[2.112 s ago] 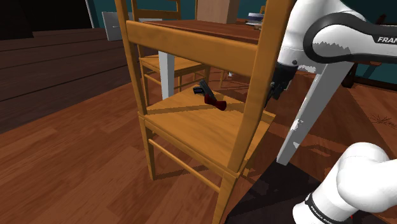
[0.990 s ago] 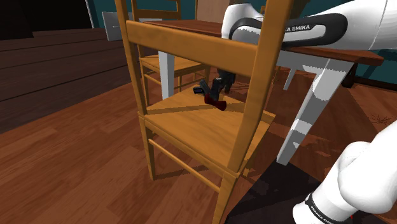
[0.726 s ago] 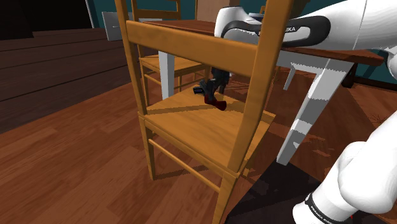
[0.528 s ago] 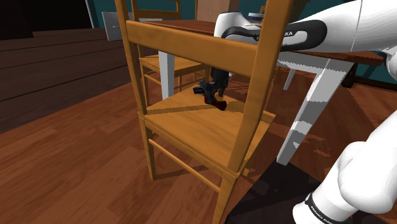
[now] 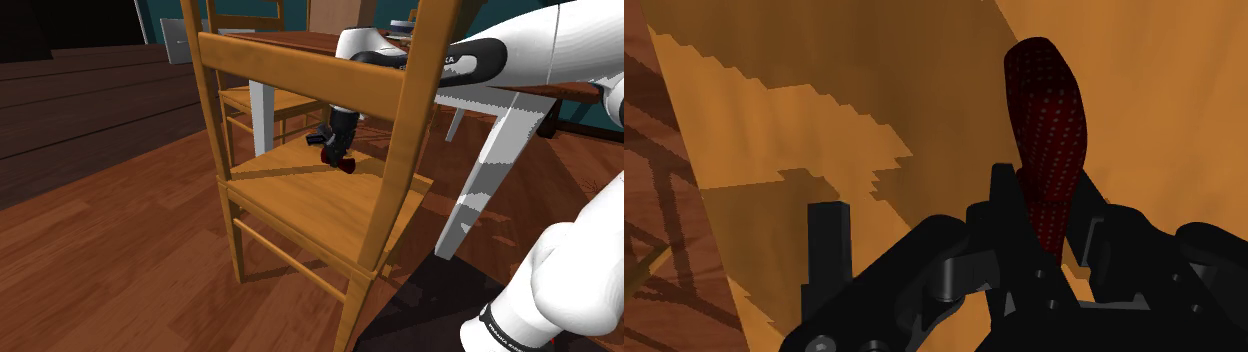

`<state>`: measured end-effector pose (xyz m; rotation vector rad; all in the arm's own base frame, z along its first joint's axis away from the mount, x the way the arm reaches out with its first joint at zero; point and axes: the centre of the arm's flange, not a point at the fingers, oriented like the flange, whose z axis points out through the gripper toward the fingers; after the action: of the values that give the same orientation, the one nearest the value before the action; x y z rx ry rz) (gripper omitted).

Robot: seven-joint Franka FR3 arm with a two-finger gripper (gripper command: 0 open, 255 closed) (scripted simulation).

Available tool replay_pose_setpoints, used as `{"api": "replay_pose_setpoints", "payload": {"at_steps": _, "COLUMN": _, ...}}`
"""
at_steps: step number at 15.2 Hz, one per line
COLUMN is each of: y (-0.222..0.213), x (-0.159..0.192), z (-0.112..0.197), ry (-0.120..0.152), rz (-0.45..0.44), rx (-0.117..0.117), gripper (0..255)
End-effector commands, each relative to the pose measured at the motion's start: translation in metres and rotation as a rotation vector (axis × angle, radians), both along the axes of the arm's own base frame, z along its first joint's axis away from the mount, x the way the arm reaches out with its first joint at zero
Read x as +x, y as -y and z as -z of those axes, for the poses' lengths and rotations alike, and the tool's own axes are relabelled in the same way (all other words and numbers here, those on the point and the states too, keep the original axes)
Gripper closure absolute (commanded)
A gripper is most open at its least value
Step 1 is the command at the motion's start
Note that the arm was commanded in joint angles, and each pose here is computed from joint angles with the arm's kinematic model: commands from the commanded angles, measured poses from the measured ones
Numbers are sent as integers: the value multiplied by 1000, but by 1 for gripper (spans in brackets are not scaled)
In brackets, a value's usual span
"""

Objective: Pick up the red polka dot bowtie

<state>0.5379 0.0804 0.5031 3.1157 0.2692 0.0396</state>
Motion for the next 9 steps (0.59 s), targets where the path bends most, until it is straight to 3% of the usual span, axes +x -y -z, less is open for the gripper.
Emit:
{"api": "replay_pose_setpoints", "payload": {"at_steps": 1, "y": 0, "x": 1, "z": 3, "ry": -4, "rz": 0, "rx": 0, "gripper": 255}}
{"api": "replay_pose_setpoints", "payload": {"at_steps": 6, "y": 0, "x": -1, "z": 4, "ry": -4, "rz": 0, "rx": 0, "gripper": 255}}
{"api": "replay_pose_setpoints", "payload": {"at_steps": 9, "y": 0, "x": -1, "z": -12, "ry": -4, "rz": 0, "rx": 0, "gripper": 255}}
